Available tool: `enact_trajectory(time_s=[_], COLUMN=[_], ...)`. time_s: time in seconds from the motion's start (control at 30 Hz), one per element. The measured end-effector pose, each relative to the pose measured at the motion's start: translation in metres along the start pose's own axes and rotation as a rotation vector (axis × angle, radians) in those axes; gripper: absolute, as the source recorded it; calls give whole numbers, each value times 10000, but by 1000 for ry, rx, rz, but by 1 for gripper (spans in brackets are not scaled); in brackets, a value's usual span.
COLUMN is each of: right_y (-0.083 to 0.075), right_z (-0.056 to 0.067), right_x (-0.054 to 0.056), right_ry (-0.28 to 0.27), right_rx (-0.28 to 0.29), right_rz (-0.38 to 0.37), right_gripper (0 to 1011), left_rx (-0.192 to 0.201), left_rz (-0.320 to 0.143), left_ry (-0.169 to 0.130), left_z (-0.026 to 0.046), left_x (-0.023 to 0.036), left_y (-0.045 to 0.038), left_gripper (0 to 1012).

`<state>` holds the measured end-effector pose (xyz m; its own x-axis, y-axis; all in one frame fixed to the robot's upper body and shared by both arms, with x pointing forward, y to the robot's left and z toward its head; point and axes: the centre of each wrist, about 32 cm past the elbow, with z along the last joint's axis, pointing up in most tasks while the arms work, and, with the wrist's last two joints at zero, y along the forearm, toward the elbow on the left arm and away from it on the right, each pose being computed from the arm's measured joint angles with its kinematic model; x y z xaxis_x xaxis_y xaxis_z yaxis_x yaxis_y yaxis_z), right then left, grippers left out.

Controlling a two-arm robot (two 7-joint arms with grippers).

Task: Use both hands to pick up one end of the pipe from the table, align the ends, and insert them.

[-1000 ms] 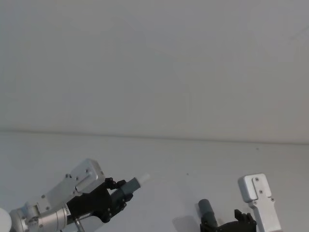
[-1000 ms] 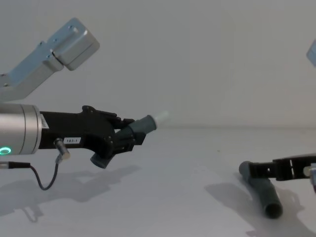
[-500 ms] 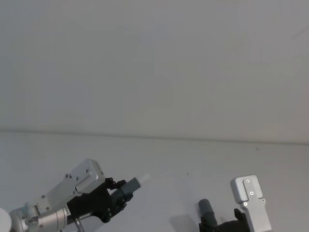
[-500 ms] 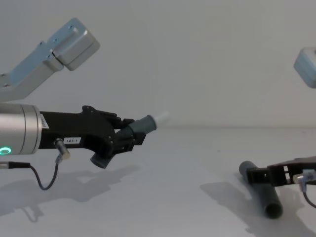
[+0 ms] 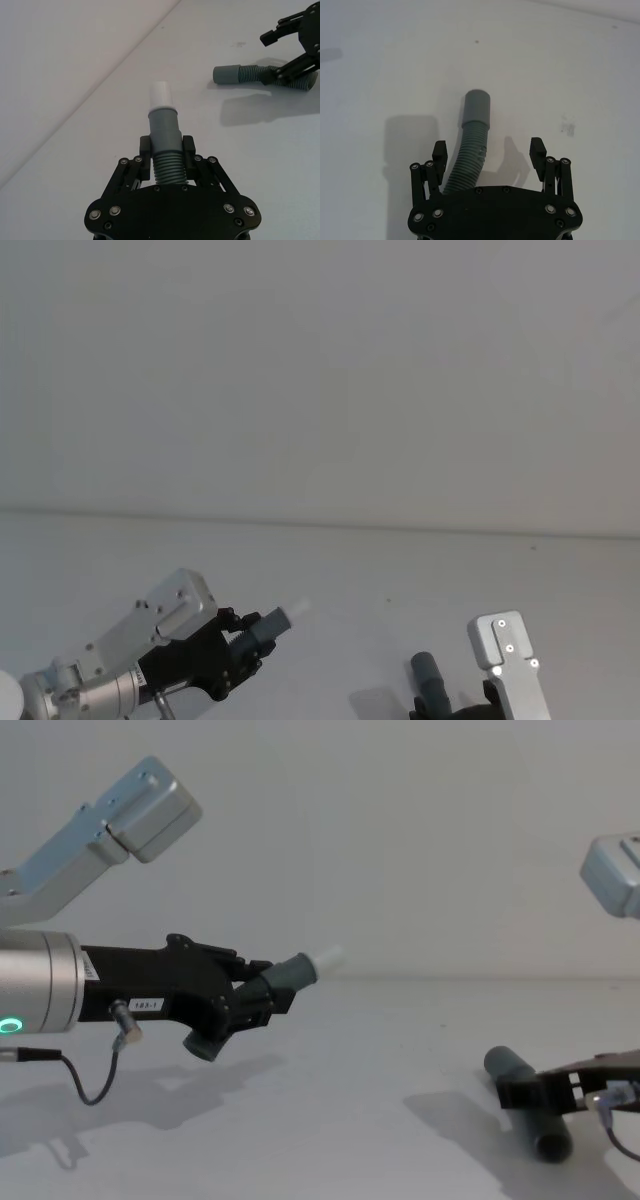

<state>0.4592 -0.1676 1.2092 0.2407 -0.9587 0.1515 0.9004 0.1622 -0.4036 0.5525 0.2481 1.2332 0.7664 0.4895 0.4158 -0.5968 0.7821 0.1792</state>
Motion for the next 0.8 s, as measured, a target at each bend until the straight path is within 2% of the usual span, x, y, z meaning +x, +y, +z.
enact_trajectory(time_s=[0.8], right_y=[-55], right_z=[-34], right_x=[-48], right_ry=[-4], right_rx=[-54], right_rz=[-13], right_gripper=[1002], left_rx=[0], left_rz=[0], left_ry=[0], left_z=[0], left_x=[0], left_y=[0], left_gripper=[336])
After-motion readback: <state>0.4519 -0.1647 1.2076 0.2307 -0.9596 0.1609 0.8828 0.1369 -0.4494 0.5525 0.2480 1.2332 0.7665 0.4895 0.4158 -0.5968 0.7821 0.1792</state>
